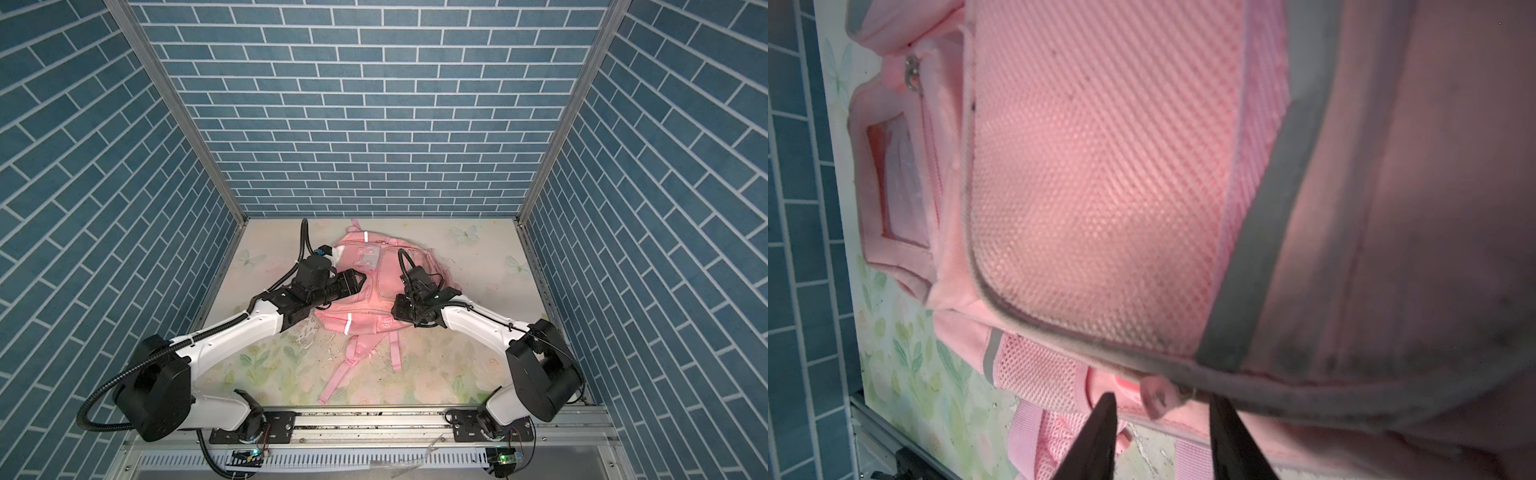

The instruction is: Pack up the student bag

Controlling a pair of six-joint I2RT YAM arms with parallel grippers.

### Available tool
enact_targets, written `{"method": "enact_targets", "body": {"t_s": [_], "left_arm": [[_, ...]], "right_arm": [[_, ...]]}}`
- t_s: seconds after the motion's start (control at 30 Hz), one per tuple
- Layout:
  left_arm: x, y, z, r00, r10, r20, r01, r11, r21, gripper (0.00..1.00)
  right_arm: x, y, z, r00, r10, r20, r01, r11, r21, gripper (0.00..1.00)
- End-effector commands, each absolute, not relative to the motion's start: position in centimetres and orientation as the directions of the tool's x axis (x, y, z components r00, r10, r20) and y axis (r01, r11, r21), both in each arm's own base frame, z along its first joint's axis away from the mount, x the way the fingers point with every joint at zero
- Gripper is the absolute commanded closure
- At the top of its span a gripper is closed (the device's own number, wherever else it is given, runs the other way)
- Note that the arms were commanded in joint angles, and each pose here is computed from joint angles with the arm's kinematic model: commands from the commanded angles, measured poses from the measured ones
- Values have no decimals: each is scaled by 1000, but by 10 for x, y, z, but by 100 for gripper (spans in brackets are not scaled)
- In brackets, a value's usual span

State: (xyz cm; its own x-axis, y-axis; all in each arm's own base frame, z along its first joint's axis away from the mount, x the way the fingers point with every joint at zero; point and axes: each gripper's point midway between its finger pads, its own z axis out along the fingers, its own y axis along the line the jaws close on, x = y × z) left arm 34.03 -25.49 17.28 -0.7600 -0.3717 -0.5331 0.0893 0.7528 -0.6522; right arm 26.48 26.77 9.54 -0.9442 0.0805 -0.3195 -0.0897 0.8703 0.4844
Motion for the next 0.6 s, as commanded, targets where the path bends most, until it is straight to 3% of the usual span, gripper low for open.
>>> {"method": "enact_targets", "body": {"t_s": [0.0,0.3,0.57], "left_arm": [[338,-257,160,-779,-449,-438,-9,706,-708,29],[322,-274,148,-783,-549,-292,-160,632,-758,29],[304,-300,136,-775,-604,-186,-245,558,-793,30]], "right_arm": [[276,273,99,-932,93,-350,-93,873,478,67],[273,269,105,-923,47,-381,-145,877,459,89],[266,257,110,-895,-82,-438,-266,888,376,95]]}}
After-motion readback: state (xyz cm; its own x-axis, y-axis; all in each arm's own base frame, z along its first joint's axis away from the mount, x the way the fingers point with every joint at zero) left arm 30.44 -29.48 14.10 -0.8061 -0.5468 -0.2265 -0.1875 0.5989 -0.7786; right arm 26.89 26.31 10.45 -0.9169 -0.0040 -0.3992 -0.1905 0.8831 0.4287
